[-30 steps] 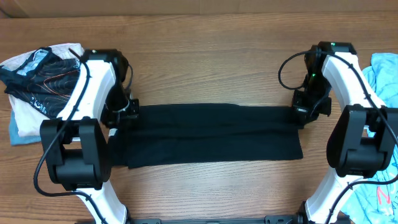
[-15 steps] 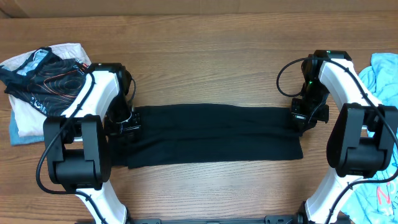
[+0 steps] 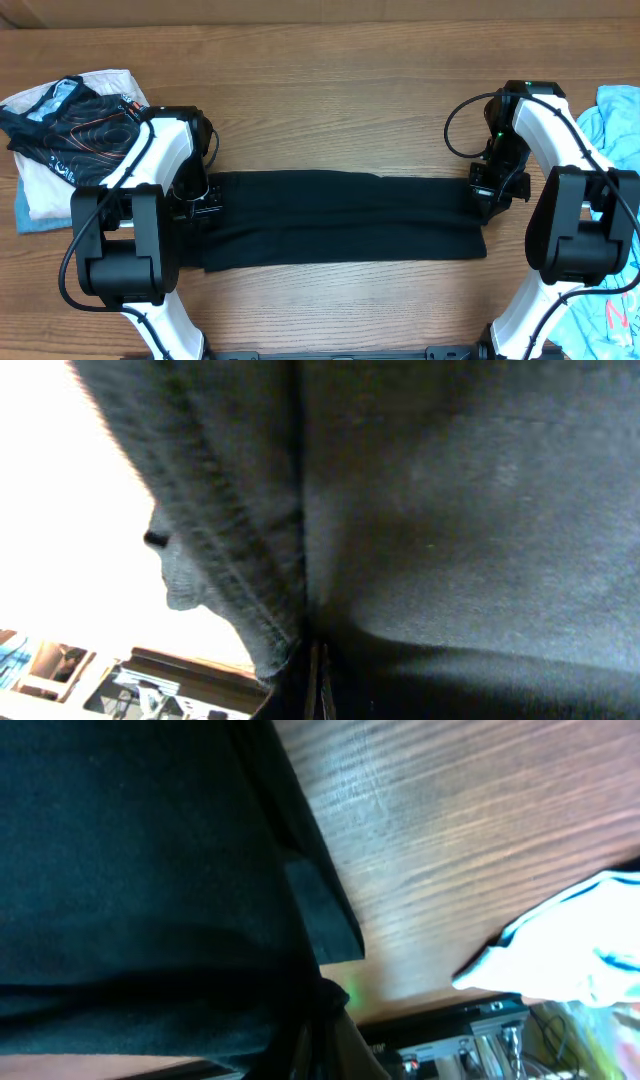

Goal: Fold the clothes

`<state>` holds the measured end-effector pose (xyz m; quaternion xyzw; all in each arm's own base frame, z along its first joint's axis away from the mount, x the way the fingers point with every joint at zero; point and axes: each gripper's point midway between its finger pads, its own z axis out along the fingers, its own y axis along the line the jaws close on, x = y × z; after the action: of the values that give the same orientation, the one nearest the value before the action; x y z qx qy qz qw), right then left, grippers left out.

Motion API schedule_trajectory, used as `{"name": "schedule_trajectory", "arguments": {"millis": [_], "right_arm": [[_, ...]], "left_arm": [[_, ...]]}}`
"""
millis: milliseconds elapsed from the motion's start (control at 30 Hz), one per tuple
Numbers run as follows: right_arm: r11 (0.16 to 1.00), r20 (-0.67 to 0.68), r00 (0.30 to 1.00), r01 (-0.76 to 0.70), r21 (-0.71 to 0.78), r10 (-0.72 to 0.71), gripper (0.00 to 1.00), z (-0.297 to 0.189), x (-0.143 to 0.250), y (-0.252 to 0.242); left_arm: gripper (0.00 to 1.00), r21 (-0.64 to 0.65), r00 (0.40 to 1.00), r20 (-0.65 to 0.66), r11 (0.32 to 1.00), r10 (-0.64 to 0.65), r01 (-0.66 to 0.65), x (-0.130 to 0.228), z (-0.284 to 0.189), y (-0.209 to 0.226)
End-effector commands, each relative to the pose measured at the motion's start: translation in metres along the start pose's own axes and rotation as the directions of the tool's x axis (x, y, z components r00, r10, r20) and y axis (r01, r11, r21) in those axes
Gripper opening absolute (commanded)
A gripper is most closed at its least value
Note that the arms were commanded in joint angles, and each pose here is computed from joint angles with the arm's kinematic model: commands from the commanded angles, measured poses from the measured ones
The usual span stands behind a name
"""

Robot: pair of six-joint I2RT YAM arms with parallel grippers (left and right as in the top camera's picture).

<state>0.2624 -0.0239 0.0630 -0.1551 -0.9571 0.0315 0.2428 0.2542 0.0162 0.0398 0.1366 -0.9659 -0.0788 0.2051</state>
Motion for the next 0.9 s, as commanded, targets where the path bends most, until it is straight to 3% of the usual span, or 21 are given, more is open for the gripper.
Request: {"name": "schedule_trajectory", "arguments": {"millis": [0, 100, 333, 433, 533, 600, 667, 733, 800, 867], "right_arm": [[0.999, 0.024, 1.0, -0.02, 0.029, 0.019, 0.07, -0.008, 0.007, -0.009], [0.991, 0.04, 0.996, -0.079, 0.107, 0.075, 0.07, -0.007, 0.005, -0.023], [0.991, 0.041, 0.996, -0.086, 0.106, 0.082, 0.08, 0.002, 0.004, -0.023], [0.991, 0.034, 0.996, -0.085, 0.108, 0.082, 0.17, 0.011, 0.004, -0.022], [0.99, 0.03, 0.996, -0.085, 0.109, 0.082, 0.19, 0.02, 0.003, -0.022], [0.991, 0.035, 0.996, -0.085, 0.108, 0.082, 0.27, 0.022, 0.002, -0.022], [0.991, 0.043, 0.996, -0.086, 0.105, 0.082, 0.43, 0.022, 0.0, -0.021], [0.991, 0.05, 0.995, -0.087, 0.099, 0.083, 0.55, 0.022, -0.002, -0.02], [0.995, 0.049, 0.996, -0.077, 0.066, 0.074, 0.6, 0.022, -0.003, -0.014], [1.0, 0.036, 0.999, -0.018, -0.004, 0.018, 0.63, 0.023, -0.002, -0.002]], "left_arm": [[0.04, -0.057, 0.998, 0.044, 0.997, -0.04, 0.043, -0.005, -0.002, 0.008], [0.05, -0.051, 0.997, 0.06, 0.998, -0.042, 0.045, -0.009, -0.002, 0.007], [0.05, -0.049, 0.997, 0.065, 0.998, -0.042, 0.045, -0.01, -0.002, 0.006], [0.05, -0.051, 0.997, 0.059, 0.998, -0.041, 0.044, -0.009, -0.002, 0.007], [0.09, -0.056, 0.998, 0.045, 0.998, -0.039, 0.042, -0.006, -0.002, 0.008], [0.12, -0.06, 0.999, 0.036, 0.998, -0.035, 0.037, -0.003, -0.002, 0.009], [0.17, -0.062, 0.999, 0.03, 0.997, -0.034, 0.036, -0.002, -0.002, 0.009], [0.3, -0.064, 0.999, 0.026, 0.997, -0.034, 0.035, -0.001, -0.002, 0.01], [0.43, -0.065, 0.999, 0.023, 0.997, -0.033, 0.035, 0.0, -0.002, 0.01], [0.44, -0.065, 0.999, 0.021, 0.997, -0.033, 0.035, 0.001, -0.002, 0.01]]}}
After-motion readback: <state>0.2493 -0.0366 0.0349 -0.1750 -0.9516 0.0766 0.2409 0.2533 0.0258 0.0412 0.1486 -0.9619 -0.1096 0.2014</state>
